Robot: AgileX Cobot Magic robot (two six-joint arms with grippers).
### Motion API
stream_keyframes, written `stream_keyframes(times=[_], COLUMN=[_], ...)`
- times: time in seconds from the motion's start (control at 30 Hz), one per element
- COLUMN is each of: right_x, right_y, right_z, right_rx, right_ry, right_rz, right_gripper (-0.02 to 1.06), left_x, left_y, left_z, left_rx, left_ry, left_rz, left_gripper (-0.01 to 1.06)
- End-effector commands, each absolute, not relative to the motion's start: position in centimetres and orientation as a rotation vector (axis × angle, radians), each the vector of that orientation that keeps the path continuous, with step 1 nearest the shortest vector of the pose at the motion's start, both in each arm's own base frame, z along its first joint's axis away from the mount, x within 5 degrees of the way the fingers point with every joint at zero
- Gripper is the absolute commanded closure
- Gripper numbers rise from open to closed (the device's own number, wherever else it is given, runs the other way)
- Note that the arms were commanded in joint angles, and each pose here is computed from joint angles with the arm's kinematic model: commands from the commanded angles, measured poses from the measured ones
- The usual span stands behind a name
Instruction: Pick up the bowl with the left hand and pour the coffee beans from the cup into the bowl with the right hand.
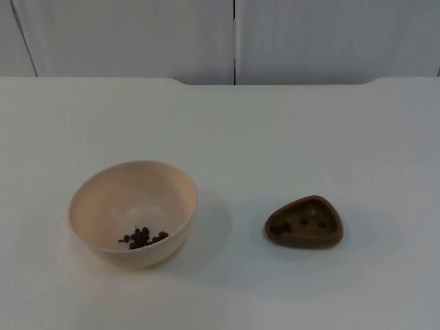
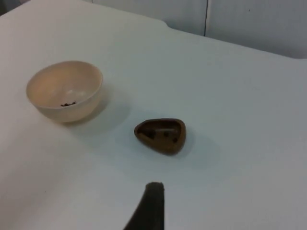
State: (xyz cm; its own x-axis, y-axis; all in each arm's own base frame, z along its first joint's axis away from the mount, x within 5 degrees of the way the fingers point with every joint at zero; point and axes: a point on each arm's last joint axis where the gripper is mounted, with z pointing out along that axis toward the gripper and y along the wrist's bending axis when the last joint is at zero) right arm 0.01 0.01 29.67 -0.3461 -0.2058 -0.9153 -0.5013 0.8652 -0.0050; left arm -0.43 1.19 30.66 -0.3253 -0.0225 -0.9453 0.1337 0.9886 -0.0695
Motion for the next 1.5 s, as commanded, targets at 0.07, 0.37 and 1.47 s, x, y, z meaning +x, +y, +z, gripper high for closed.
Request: stream_keyframes(times=[0.07,0.37,1.47], right_x=[-0.7,-0.4,-0.4], right_y=[-0.4,-0.8,-0.8], right_z=[29.3,27.9,28.0], right_rx=[-0.53,-0.534,-0.524], right_ry=[1.891,1.988,1.986], right_rz=[0.326,0.239,0.243], right_gripper=[0.25,0.25,0.25], left_x=[-0.4,-0.4,-0.4], left_y=[1.3,1.5,0.4], left_z=[29.4,28.6,27.5], left_rx=[0.083,0.098,0.229], left_ry=[1.947,1.993,2.056], left_rz=[-0.135,-0.085,-0.162], left_gripper=[0.0,0.0,0.0])
